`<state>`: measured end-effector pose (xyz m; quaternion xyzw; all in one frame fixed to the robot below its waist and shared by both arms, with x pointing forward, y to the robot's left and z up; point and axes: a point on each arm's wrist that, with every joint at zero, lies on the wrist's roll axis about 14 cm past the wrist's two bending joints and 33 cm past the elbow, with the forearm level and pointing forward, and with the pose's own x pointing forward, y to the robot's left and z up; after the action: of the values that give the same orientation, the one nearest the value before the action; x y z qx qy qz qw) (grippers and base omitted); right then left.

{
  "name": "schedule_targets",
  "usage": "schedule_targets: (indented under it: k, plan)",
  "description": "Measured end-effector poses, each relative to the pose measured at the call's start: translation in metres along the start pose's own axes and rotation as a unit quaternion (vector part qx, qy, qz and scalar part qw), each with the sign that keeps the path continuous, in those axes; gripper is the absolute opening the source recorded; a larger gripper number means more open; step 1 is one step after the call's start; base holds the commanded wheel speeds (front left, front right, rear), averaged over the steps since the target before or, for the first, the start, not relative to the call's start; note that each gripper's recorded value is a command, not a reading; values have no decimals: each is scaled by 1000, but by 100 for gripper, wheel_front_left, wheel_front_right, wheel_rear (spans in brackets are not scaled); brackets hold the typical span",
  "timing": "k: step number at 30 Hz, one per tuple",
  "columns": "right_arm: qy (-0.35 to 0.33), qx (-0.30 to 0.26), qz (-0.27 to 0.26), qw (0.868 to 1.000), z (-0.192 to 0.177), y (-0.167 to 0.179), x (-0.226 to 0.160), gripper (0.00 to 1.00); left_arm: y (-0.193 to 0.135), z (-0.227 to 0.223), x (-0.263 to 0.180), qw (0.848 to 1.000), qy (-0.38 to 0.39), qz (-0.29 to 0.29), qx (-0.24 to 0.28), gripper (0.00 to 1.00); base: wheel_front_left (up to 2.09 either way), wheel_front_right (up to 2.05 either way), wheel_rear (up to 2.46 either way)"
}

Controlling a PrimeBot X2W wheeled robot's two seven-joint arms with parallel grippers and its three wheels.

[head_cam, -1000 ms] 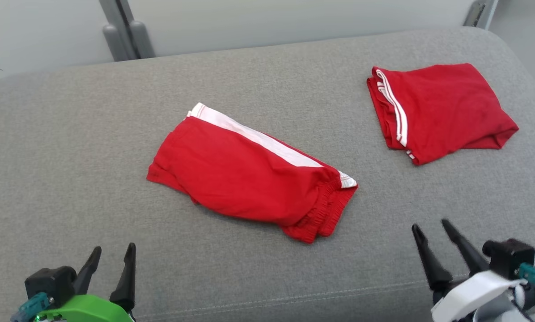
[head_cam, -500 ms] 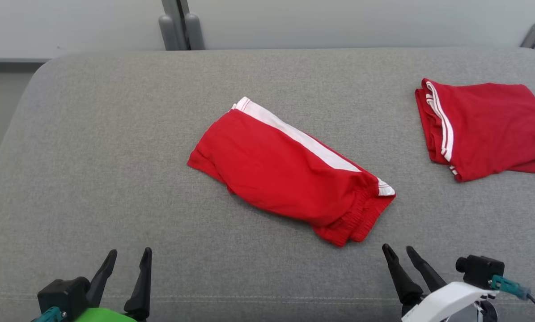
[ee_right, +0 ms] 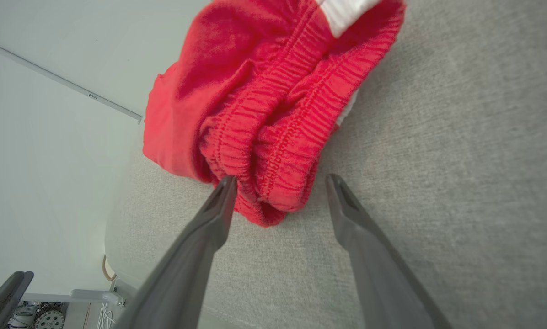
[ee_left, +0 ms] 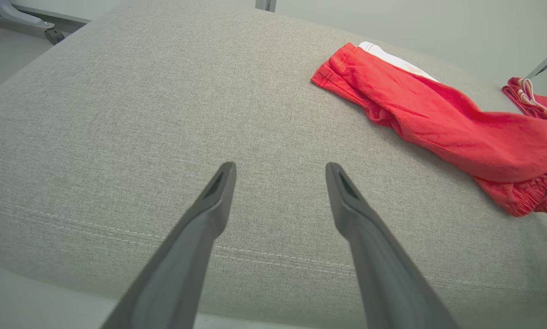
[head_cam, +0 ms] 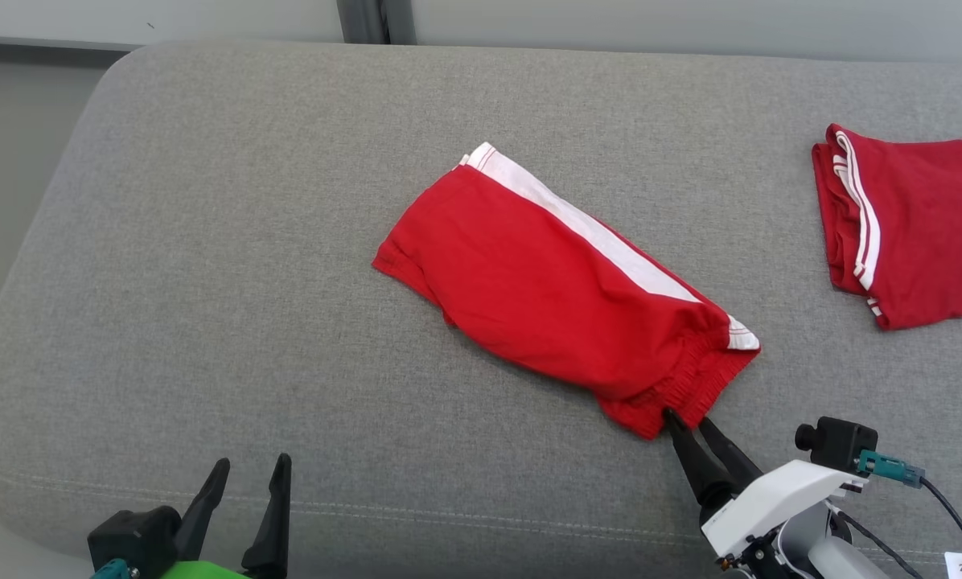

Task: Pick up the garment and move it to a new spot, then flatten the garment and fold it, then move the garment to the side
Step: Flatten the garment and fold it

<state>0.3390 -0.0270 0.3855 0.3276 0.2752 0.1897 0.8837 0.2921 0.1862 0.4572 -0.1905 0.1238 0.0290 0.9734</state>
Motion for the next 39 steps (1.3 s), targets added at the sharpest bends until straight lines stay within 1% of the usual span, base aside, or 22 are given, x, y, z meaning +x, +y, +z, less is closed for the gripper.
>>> schedule_targets:
  k: [6,10,13,22,29,32,35,36,37,38,39]
  plan:
    - [7,23,-5,1000,-4,-2,4,100,0,-5,-2,1000,7,4,-5,100,0,0,0]
    - [-6,55,-9,998,2,-4,9,100,-2,-7,-1,1000,9,2,-7,100,0,0,0]
    - [-12,99,-15,995,1,-3,13,100,-2,-8,-1,1000,13,1,-7,100,0,0,0]
    - [-17,178,-8,984,0,9,25,100,-4,-11,0,1000,18,-1,-4,100,0,0,0]
    - [-20,216,-5,976,7,10,31,100,-6,-12,0,1000,23,-3,-2,100,0,0,0]
    - [-28,244,-8,969,10,9,32,100,-6,-13,0,1000,23,-3,-2,100,0,0,0]
    - [-33,258,-12,966,12,6,33,100,-6,-14,0,1000,25,-3,-3,100,0,0,0]
    - [-31,262,-12,964,12,6,34,97,-7,-14,0,1000,26,-3,-3,100,0,0,0]
    - [-31,264,-11,964,13,6,35,53,-7,-15,1,1000,27,-4,-3,100,0,0,0]
    - [-31,265,-11,964,14,7,37,34,-8,-16,1,1000,30,-4,-4,100,0,0,0]
    - [-30,264,-10,964,15,7,38,8,-8,-17,1,999,33,-5,-4,100,0,0,0]
